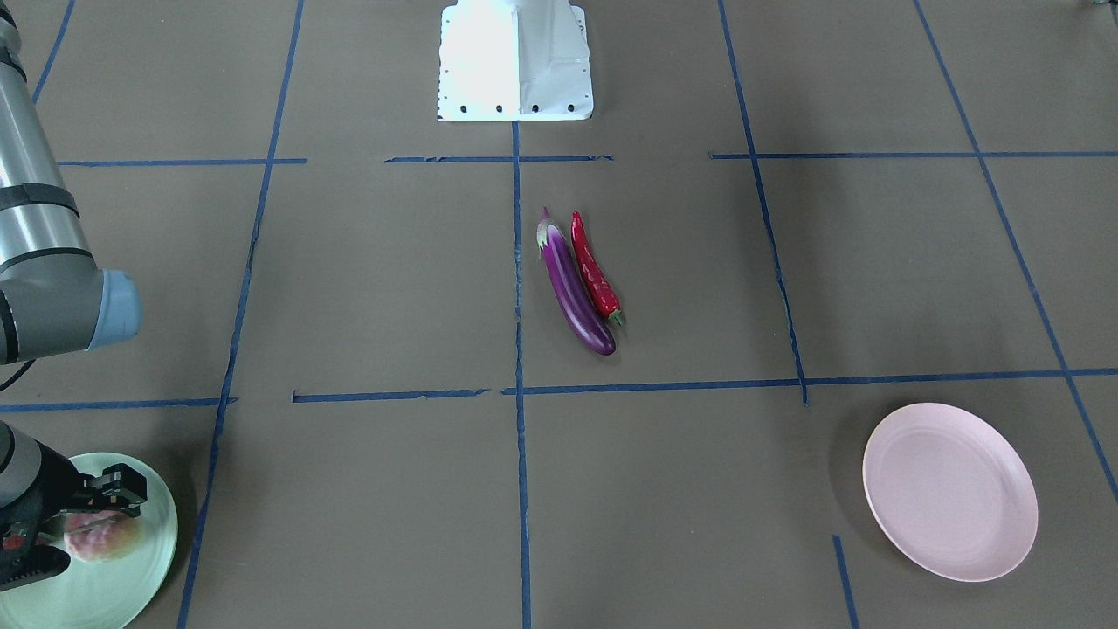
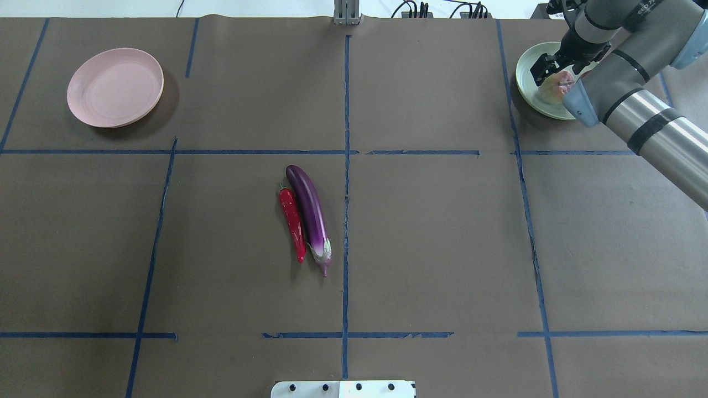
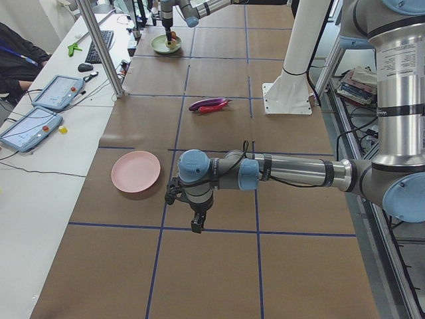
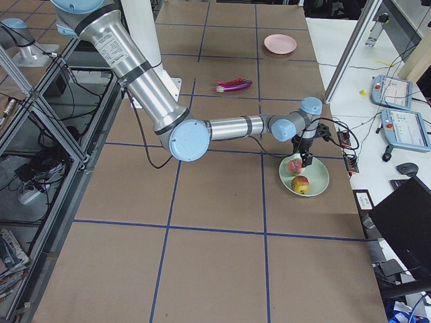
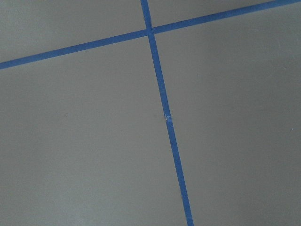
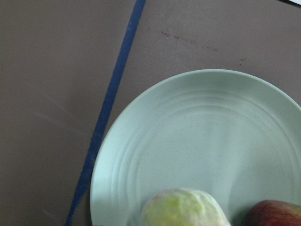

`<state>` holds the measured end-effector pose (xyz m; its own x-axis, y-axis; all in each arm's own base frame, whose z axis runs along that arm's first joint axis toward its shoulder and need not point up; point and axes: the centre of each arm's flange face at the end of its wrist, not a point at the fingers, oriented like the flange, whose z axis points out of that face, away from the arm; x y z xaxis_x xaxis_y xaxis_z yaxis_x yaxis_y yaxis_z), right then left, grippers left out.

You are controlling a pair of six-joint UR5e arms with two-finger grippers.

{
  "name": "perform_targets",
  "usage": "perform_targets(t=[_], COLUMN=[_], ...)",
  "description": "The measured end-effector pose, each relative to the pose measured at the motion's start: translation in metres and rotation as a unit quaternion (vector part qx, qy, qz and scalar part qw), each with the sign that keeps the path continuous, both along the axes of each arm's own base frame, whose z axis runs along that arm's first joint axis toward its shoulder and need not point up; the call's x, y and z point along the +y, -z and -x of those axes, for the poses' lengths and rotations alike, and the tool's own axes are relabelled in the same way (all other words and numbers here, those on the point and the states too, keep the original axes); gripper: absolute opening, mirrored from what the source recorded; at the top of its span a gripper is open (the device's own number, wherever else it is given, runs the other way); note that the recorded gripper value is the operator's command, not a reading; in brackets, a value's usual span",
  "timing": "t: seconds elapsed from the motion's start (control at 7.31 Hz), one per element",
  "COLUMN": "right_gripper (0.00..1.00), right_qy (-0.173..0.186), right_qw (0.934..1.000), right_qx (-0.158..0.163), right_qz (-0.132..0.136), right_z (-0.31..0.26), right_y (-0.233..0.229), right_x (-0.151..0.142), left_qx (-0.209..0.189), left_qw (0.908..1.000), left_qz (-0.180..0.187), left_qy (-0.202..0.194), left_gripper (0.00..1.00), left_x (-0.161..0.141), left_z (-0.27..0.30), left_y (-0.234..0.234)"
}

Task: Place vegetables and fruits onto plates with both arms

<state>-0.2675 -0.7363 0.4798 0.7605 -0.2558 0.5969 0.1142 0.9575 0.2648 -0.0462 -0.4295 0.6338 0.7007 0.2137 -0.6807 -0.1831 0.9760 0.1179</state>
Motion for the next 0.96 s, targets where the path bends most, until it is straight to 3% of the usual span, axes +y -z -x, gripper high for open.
perform_targets(t=[0.27, 0.55, 0.82, 0.96], right_gripper=[1.0, 1.0, 1.0, 1.0], right_qy=[-0.012, -0.019, -0.009, -0.004], right_qw=[0.9997, 0.9991, 0.9988, 0.9988], right_qx=[-0.011, -0.017, -0.035, -0.036], right_qz=[0.017, 0.033, 0.033, 0.034], right_z=[-0.034, -0.091, -0.166, -0.198], right_y=[0.037, 0.055, 0.008, -0.025], right_x=[-0.002, 0.019, 0.075, 0.119], left_qx=[-0.001, -0.001, 0.004, 0.011], left_qw=[1.0, 0.999, 0.9931, 0.9916], left_qz=[-0.009, -0.044, -0.117, -0.129], left_qy=[-0.001, -0.003, -0.002, 0.005], left_gripper=[1.0, 1.0, 1.0, 1.0], left_x=[-0.002, -0.021, -0.052, -0.059], left_z=[0.0, -0.002, -0.005, -0.008], left_y=[0.007, 0.031, 0.068, 0.079])
